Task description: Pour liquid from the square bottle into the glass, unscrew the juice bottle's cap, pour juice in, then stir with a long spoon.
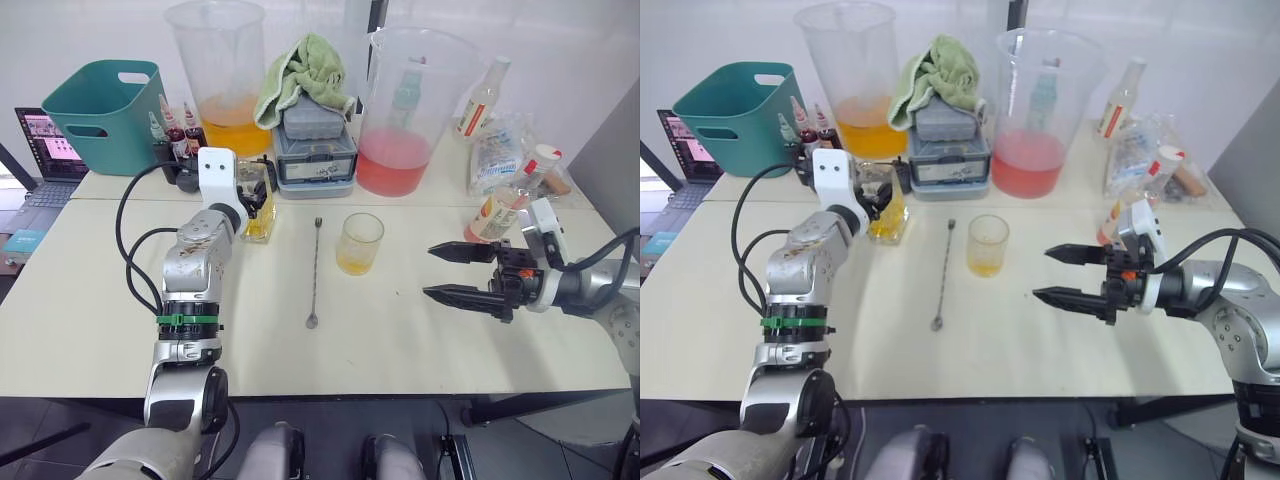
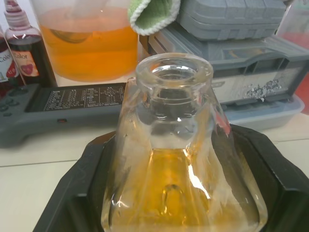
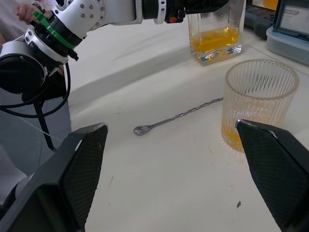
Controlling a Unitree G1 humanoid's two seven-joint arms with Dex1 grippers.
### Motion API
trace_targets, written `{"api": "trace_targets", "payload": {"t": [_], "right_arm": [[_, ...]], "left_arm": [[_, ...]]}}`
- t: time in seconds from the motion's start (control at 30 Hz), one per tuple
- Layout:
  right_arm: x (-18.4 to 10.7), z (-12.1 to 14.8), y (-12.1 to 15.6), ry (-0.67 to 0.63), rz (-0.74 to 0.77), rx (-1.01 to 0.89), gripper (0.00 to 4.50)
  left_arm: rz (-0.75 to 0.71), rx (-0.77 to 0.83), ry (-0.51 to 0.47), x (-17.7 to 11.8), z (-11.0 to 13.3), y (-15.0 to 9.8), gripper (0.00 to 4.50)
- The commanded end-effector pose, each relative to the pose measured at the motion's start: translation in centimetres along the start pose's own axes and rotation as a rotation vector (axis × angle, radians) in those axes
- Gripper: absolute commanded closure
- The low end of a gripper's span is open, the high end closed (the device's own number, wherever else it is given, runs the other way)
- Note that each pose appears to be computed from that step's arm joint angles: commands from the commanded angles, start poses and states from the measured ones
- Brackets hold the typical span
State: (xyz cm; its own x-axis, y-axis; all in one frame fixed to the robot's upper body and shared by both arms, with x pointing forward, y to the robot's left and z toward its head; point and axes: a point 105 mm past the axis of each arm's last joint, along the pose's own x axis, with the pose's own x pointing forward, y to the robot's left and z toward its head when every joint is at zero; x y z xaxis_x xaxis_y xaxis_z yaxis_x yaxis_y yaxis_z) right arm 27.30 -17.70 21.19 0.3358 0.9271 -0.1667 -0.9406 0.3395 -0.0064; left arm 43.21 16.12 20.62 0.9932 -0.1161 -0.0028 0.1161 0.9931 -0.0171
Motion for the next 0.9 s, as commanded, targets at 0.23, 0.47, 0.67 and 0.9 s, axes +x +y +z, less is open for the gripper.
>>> {"api": "trace_targets", "payload": {"t": [0.23, 0.47, 0.67, 0.9], "right_arm": [[-0.3, 1.2, -0.1, -0.010, -0.004, -0.060, 0.00], [-0.2, 1.3, -0.1, -0.012, -0.001, -0.063, 0.00], [-0.1, 1.4, -0.1, -0.017, -0.001, -0.064, 0.00], [0.1, 1.7, -0.2, -0.028, 0.002, -0.066, 0.00]], "left_arm": [[-0.014, 0.089, -0.096, -0.7, 1.8, -0.8, 1.71], [-0.002, 0.096, -0.088, -0.8, 1.6, -0.6, 0.41], [-0.019, 0.085, -0.171, -1.1, 3.6, -0.9, 0.03], [-0.057, 0.073, -0.329, -2.3, 8.1, -1.0, 0.03]]}}
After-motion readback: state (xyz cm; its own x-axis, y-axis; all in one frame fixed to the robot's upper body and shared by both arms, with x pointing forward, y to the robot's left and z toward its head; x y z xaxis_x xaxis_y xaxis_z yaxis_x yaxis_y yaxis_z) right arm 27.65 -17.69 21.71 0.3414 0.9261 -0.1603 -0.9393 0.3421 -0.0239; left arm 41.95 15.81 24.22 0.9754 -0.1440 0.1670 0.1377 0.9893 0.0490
